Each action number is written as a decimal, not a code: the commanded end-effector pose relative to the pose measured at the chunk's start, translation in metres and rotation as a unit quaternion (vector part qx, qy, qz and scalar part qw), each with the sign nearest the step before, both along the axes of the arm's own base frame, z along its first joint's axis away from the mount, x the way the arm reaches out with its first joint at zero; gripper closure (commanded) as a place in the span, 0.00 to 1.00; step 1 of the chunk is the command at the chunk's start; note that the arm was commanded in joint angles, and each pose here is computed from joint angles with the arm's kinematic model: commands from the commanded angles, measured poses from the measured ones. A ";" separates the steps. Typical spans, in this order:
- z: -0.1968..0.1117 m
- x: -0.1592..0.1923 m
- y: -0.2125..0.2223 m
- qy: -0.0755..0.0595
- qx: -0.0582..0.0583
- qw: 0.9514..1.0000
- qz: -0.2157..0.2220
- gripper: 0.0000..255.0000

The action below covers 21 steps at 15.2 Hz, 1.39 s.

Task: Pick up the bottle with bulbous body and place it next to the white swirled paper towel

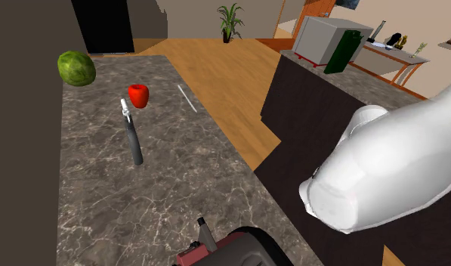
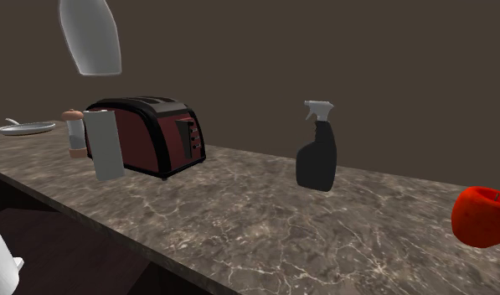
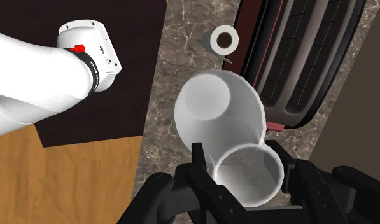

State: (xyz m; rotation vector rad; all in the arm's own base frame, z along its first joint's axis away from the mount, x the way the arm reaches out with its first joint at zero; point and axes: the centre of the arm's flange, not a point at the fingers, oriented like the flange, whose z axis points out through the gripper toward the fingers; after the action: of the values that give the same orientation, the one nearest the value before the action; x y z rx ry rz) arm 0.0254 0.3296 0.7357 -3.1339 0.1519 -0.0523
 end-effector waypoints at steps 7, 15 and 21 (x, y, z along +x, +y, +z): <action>-0.042 -0.002 0.001 0.000 0.000 1.000 0.000 1.00; -0.084 -0.002 0.001 0.000 0.000 1.000 0.000 1.00; -0.116 -0.002 0.001 0.000 0.000 1.000 0.000 1.00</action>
State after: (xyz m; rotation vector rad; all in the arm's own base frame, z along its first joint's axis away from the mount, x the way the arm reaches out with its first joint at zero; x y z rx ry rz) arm 0.0250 0.3306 0.6248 -3.1339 0.1531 -0.0514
